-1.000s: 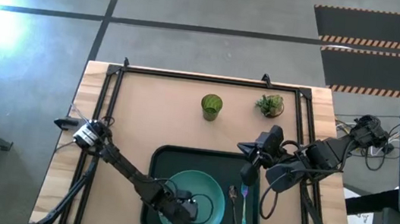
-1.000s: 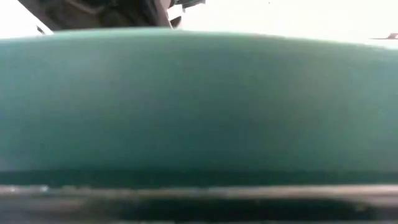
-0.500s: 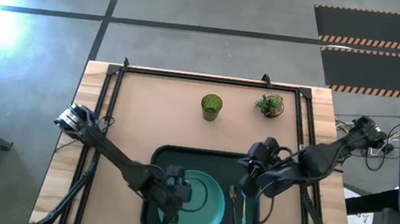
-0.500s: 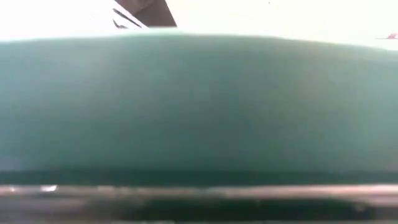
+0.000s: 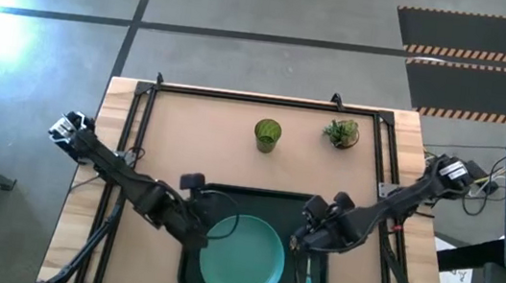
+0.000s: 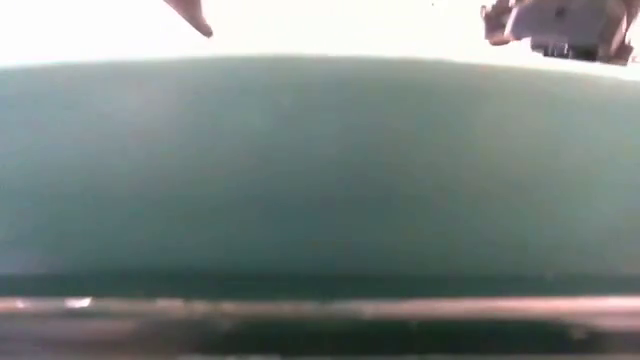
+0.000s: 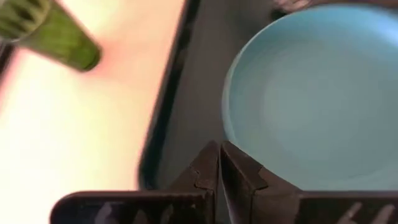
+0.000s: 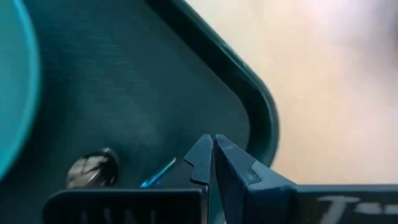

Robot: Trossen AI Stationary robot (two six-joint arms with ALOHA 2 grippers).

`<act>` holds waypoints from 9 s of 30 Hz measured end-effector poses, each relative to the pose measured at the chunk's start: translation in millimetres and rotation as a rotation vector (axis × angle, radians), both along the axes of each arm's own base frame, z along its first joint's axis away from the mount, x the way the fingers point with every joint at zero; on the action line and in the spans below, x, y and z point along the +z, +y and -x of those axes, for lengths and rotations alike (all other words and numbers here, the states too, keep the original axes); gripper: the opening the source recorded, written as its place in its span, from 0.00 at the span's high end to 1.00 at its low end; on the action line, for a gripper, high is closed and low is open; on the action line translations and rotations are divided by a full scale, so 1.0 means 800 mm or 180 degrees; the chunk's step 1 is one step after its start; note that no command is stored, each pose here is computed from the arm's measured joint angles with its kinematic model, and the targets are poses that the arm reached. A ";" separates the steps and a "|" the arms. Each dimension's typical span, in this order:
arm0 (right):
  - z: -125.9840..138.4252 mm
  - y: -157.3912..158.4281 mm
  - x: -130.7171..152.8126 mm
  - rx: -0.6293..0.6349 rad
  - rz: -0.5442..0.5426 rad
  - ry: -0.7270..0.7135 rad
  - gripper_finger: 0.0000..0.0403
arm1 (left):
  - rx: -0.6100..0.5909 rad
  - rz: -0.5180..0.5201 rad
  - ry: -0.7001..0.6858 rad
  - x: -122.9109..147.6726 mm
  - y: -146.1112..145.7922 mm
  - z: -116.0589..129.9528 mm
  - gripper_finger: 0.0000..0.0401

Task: Pick and place plate/cup/fork/spoon on tray
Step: Move the black tray to the center of the table, then put the drinking glass on the serving tray on the top left of the blue plate

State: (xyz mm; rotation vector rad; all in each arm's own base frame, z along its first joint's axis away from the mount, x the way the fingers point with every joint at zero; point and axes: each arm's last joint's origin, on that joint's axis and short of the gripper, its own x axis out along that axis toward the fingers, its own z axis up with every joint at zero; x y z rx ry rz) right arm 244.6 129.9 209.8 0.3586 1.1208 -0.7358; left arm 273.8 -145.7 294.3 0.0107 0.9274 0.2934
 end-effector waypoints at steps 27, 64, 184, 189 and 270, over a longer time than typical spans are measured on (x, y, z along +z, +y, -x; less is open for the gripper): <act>-0.045 -0.082 -0.070 0.0002 -0.0844 -0.0636 0.98 | 0.0375 -0.0016 0.0255 -0.031 0.022 0.029 1.00; -0.033 -0.167 -0.095 -0.0252 -0.0495 -0.0359 0.98 | 0.0928 -0.0006 0.0383 -0.081 0.051 0.068 1.00; -0.069 -0.145 0.315 0.1799 0.0935 -0.2928 0.98 | -0.0587 -0.0578 -0.0352 -0.025 0.272 -0.022 0.65; -0.052 -0.145 0.334 0.1905 0.0929 -0.2818 0.98 | -0.0734 -0.0659 -0.0169 -0.036 0.282 -0.050 0.64; 0.011 -0.136 0.366 0.1913 0.0582 -0.3131 0.98 | -0.1189 -0.0942 0.0568 -0.080 0.345 -0.136 0.91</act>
